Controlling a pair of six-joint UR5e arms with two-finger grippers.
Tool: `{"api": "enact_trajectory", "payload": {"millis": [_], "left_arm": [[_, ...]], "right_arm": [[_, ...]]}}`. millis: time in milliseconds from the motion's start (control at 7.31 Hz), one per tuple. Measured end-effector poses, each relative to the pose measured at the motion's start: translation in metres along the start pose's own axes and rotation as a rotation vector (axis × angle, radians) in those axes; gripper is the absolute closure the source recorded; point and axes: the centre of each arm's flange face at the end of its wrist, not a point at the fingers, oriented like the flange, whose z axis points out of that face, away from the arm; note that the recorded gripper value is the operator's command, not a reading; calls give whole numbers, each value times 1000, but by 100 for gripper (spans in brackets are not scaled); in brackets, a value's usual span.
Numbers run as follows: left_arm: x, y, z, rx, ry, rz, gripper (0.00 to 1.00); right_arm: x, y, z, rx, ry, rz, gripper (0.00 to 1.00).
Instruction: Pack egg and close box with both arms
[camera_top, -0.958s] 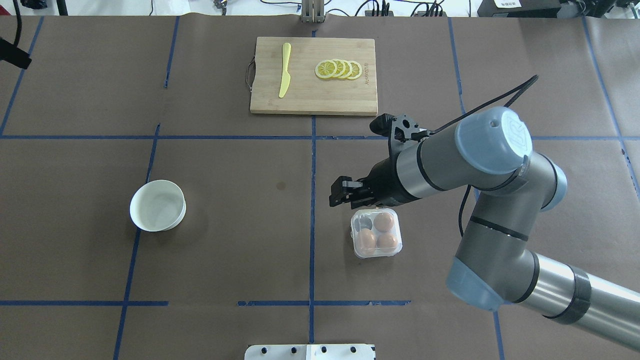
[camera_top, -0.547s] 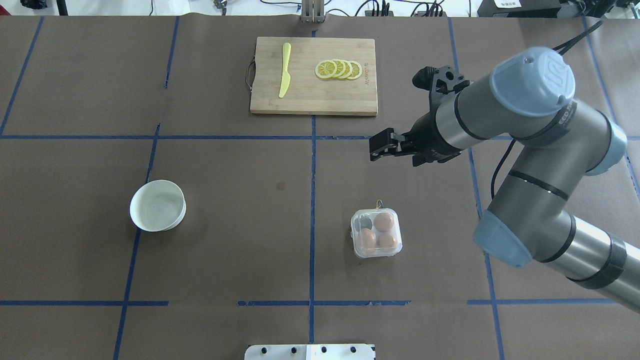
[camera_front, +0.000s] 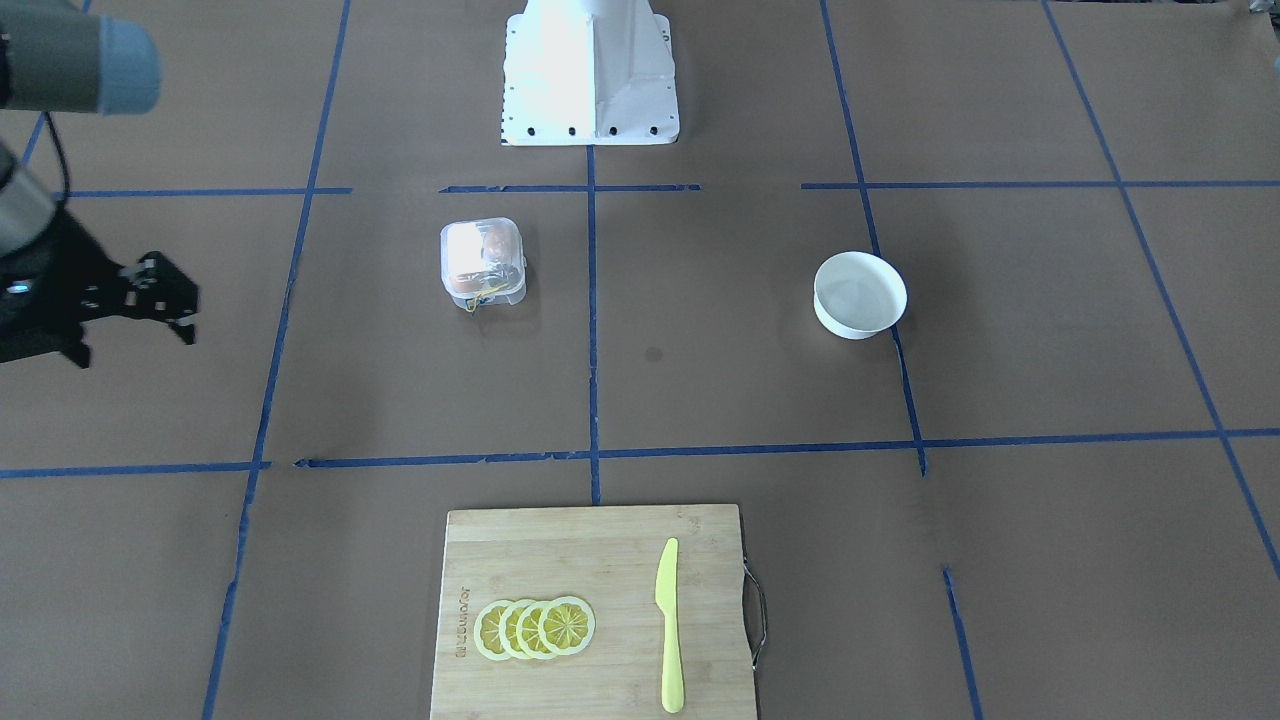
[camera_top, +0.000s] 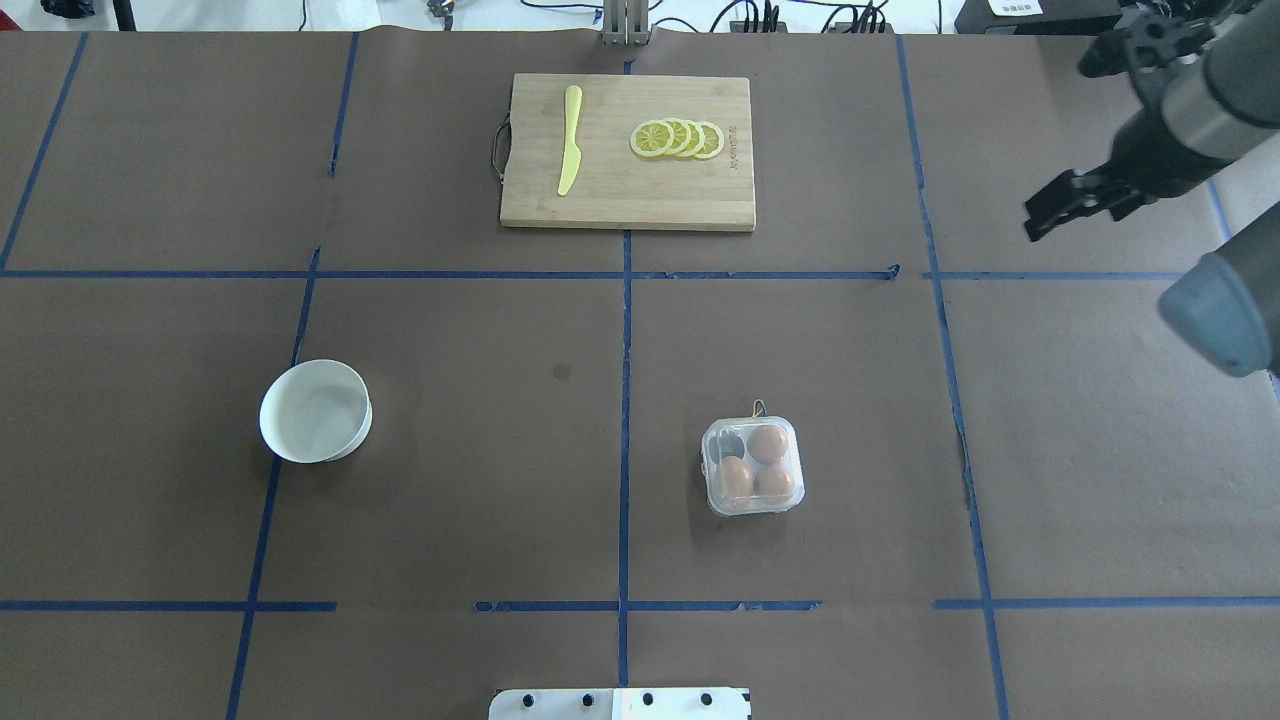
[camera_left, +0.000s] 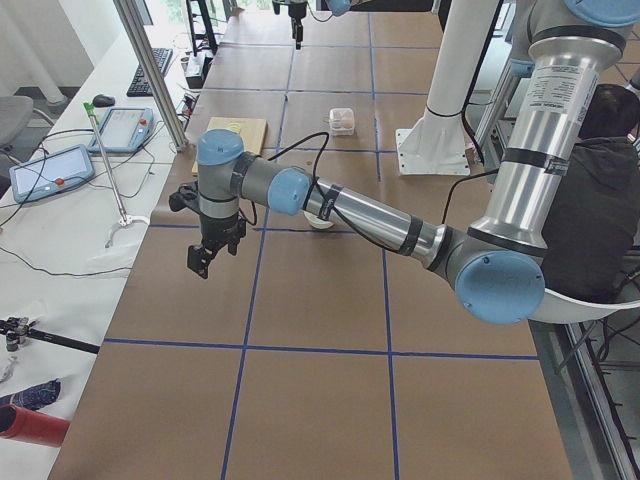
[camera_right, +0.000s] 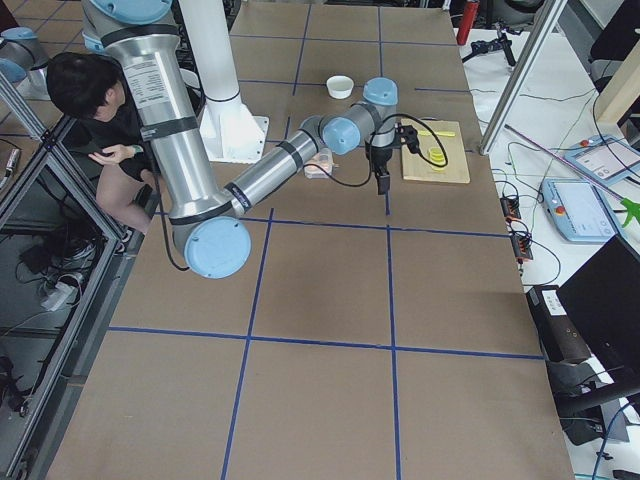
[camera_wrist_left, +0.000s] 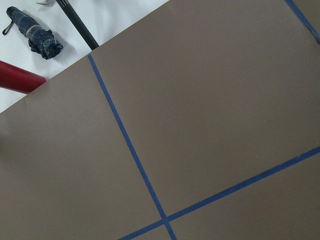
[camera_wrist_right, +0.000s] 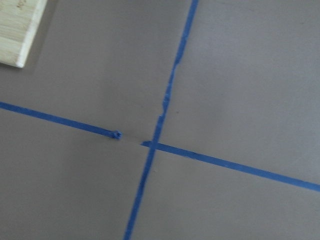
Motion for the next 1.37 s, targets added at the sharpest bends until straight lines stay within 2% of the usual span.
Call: {"api": "enact_trajectory", "payload": {"millis": [137,274,547,821,1095,1368], "left_arm": [[-11,19,7,-8,39,-12,0],[-16,35,16,-14,74,-28,0],[-20,45,22,6,85,-20,0],[-27,70,32,6,84,-30,0],[-40,106,61,-64,105,-93,0],[-50,127,87,-135,131,-152,0]], "right_arm": [[78,19,-5,-21,8,-52,0],[149,47,-6,-43,8,-47,0],[237,104,6,-81,-10,60,0],[259,123,8,-88,-2,102,0],[274,137,4,-83,-11,141,0],[292,157,1,-81,-17,184,0]]}}
